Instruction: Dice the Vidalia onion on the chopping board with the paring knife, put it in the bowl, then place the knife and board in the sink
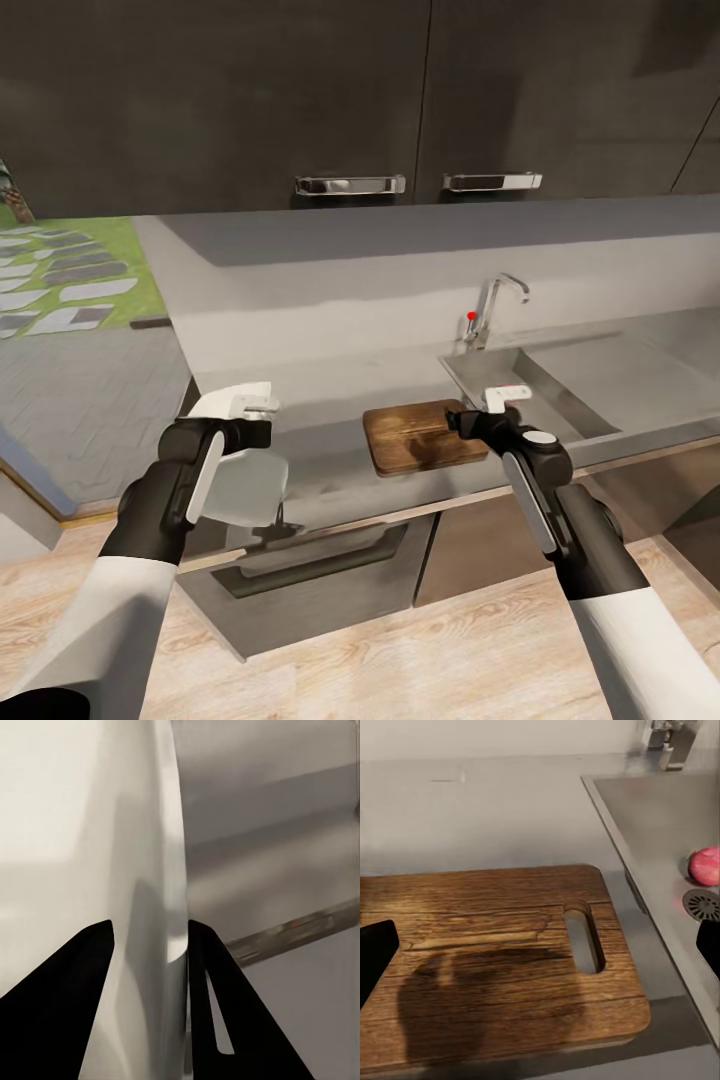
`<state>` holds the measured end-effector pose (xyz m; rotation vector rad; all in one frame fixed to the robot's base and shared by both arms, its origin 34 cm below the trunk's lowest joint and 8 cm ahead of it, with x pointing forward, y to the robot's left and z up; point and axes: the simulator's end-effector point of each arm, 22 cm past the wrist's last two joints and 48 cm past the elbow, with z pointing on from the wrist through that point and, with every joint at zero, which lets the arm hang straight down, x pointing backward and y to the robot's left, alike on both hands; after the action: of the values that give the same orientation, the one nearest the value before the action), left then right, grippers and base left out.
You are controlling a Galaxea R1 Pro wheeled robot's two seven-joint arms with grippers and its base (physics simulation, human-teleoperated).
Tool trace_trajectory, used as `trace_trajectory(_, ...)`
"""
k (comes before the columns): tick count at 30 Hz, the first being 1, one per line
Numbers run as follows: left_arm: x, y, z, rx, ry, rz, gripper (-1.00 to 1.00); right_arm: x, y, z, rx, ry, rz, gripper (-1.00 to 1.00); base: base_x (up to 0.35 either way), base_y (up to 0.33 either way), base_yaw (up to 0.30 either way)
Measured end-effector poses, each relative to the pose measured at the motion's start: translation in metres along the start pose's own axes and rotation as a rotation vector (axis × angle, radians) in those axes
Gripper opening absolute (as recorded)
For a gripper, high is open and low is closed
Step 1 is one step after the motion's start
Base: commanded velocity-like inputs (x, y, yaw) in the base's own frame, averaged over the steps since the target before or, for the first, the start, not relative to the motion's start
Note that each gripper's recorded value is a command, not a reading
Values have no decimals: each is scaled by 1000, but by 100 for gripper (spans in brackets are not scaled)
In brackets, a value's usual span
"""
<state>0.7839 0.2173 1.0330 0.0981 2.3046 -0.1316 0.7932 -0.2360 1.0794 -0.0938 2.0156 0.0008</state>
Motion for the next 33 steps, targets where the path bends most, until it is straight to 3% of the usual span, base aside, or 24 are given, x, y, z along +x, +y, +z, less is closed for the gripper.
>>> trace_trajectory(6,-4,0,-2,0,-11,1,-100,-12,3,-2,-6,-42,0,100,0,0,0)
trace_trajectory(33,-5,0,-2,1,-14,1,-100,-20,18,-7,-31,-66,-27,100,0,0,19)
